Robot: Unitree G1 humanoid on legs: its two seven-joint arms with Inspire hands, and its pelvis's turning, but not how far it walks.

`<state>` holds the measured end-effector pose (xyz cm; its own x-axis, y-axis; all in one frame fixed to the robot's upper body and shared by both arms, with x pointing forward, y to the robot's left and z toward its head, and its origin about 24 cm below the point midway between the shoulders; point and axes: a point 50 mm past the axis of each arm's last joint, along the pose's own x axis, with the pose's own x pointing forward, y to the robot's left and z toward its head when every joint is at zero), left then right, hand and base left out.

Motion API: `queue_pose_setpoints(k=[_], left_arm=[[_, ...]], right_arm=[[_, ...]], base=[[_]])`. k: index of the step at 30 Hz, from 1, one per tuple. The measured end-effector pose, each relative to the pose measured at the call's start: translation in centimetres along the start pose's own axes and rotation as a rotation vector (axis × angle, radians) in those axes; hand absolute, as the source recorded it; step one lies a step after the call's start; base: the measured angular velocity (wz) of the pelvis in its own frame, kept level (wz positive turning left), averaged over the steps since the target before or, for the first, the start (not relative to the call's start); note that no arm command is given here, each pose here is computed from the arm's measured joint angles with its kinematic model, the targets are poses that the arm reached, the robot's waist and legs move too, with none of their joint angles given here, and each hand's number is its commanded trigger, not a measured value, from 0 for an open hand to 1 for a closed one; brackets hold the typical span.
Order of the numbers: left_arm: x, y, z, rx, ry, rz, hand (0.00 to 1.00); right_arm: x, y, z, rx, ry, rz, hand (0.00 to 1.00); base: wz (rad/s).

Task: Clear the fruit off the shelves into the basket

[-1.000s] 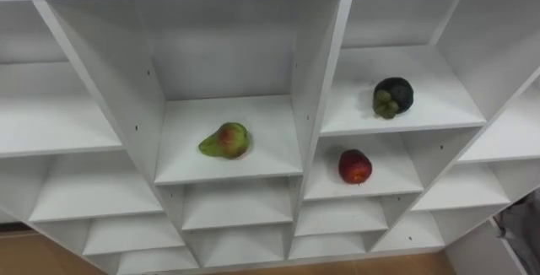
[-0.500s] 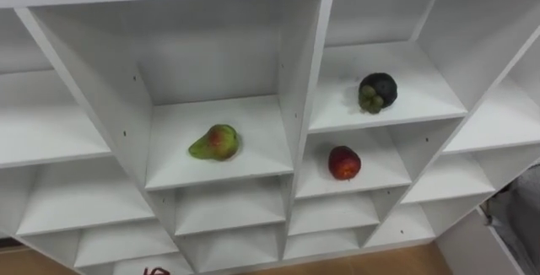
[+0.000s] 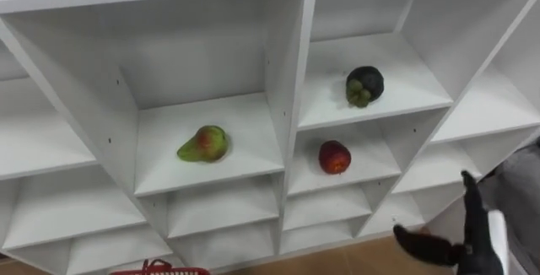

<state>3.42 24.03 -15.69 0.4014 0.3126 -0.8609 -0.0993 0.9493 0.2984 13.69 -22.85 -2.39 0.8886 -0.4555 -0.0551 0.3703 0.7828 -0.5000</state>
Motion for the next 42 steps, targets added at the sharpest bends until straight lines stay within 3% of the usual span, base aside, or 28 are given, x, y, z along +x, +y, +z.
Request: queue_pose_setpoints(k=[10,19,42], left_arm=[[0.1,-0.1,-0.1,0.019,0.008,-0.016,1.0],[0.2,-1.1,0.5,0.061,-0.008,-0.088,1.0],[0.6,-0.4,1.1,0.072,-0.014,-0.124,1.0]], right_arm=[[1.1,-0.3,4.9,0.034,-0.265,-0.11,0.0],[0.8,0.3,9.0,0.094,-0.457,-0.083,0.0],[3.1,0.3,12.4,0.054,-0.635,-0.041,0.0]], base=[[-0.03],[0.0],[0.06]])
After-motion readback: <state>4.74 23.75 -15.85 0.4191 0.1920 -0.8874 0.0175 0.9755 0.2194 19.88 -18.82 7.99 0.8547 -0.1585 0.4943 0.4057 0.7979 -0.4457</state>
